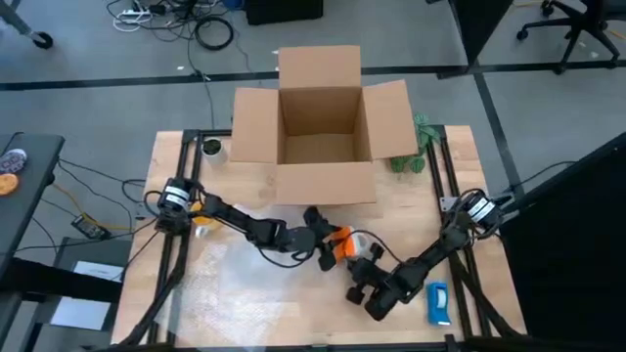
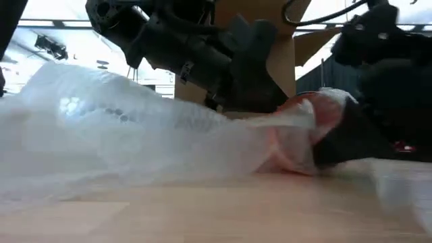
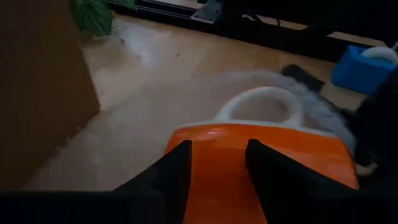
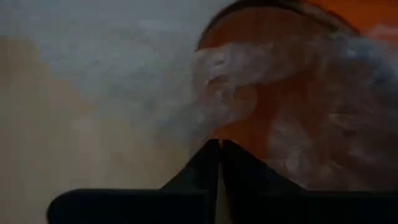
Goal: Wrap mug
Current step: Wrap the orange mug with the bubble wrap
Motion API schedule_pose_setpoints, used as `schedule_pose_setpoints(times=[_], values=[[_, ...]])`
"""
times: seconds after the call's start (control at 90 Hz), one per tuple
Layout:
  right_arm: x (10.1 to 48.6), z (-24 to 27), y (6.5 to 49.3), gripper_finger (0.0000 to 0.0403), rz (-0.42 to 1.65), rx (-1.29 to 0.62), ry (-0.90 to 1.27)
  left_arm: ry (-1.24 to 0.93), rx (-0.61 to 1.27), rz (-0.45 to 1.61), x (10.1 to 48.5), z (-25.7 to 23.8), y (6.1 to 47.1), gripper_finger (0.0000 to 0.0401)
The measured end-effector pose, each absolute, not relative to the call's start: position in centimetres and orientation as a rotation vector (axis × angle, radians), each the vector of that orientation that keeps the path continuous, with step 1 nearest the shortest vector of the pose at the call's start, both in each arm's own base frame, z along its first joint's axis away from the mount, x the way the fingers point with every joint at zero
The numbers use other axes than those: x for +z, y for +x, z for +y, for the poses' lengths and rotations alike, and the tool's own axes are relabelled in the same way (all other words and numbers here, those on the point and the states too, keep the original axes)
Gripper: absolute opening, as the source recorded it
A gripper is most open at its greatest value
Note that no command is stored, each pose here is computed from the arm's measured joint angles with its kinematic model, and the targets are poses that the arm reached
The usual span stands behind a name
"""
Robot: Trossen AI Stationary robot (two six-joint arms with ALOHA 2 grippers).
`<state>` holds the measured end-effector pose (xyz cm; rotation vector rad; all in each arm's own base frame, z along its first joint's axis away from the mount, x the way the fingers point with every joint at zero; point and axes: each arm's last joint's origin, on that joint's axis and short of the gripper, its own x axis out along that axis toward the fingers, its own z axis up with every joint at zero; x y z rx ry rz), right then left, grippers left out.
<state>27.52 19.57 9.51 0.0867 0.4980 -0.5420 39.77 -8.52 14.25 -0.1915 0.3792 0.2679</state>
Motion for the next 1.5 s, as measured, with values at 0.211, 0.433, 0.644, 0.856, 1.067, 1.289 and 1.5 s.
schedule_pose_setpoints(times=[0.211, 0.433, 0.644, 0.856, 1.067, 1.289, 1.5], values=[[10.6, 19.3, 27.5, 0.0000, 0.480, -0.546, 0.068, -0.192, 0.263, 0.383, 14.2, -8.6, 39.7, 0.0142], [10.9, 18.9, 27.5, 0.0000, 0.376, -0.647, 0.016, -0.216, 0.263, 0.380, 14.3, -8.6, 39.8, 0.0142], [9.6, 16.1, 28.9, 0.0000, 0.401, -0.755, -0.013, -0.206, 0.291, 0.384, 14.1, -8.5, 39.7, 0.0142], [9.4, 15.8, 28.9, 0.0000, 0.411, -0.762, 0.012, -0.197, 0.282, 0.406, 14.0, -8.6, 39.6, 0.0142], [11.5, 17.0, 27.7, 0.0000, 0.467, -0.671, 0.033, -0.196, 0.274, 0.418, 13.9, -8.7, 39.6, 0.0142], [14.0, 18.5, 24.8, 0.0000, 0.482, -0.610, 0.055, -0.205, 0.261, 0.424, 13.9, -8.8, 39.5, 0.0142], [14.3, 19.1, 23.3, 0.0000, 0.553, -0.566, 0.064, -0.198, 0.263, 0.460, 13.3, -8.8, 39.3, 0.0142]])
